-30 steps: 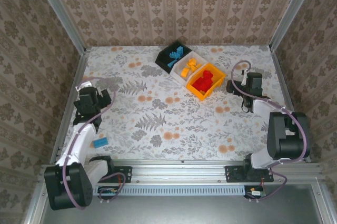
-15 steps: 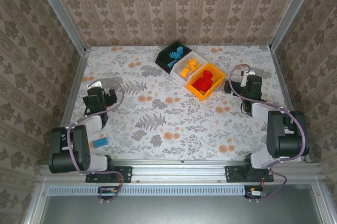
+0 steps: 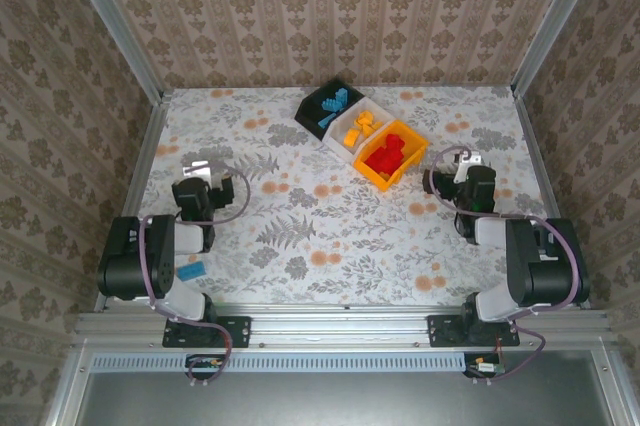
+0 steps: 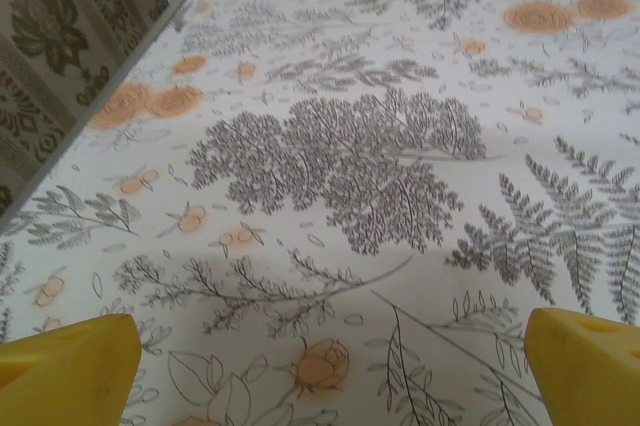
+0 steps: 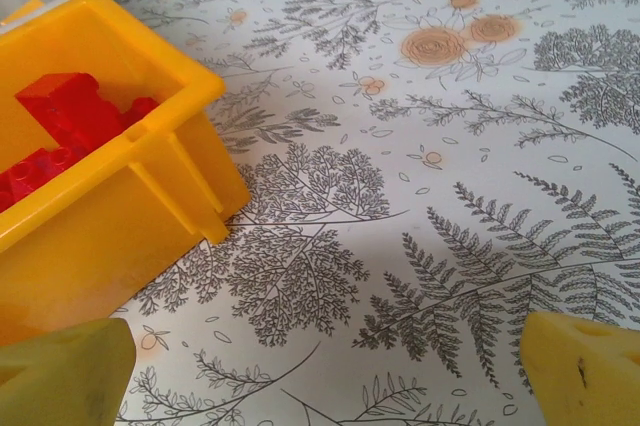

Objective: Sort the legos into containers by color

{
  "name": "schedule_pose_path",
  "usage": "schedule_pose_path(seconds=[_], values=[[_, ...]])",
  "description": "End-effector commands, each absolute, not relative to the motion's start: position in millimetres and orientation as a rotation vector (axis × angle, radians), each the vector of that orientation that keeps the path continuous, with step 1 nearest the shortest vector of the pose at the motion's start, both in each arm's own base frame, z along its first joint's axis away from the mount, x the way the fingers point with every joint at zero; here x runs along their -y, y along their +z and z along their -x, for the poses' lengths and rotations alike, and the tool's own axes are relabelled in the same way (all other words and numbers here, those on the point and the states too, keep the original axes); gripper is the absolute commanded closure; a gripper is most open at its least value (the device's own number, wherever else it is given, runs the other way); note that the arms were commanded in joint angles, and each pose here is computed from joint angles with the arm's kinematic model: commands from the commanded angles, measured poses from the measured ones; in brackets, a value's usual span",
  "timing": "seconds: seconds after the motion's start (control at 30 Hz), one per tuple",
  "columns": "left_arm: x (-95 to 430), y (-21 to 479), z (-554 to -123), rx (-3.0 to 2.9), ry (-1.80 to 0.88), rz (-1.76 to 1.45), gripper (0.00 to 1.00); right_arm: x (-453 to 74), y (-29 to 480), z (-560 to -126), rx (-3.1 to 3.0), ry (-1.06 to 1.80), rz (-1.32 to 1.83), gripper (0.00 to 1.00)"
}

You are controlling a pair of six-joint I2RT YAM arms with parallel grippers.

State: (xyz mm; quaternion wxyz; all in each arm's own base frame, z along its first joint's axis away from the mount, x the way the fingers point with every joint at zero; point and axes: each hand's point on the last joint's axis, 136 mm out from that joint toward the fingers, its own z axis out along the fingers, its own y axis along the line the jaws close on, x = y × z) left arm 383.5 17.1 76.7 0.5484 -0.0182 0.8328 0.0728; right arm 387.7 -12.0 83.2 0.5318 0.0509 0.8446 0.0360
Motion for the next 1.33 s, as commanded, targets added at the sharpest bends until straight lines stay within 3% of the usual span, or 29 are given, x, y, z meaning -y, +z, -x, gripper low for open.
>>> schedule_pose_path(seconds=[0.0,1.3], values=[[-20.0,96.9,-393.7,-1.899,0.192,0.052,0.0,12.2,103.0,-396.9,-1.905,0.04,-0.097,0.0],[-18.2,97.3,-394.8,-1.901,0.206,0.04,0.0,2.3,97.2,-400.3,-1.924,-0.014,-0.047,0.0]])
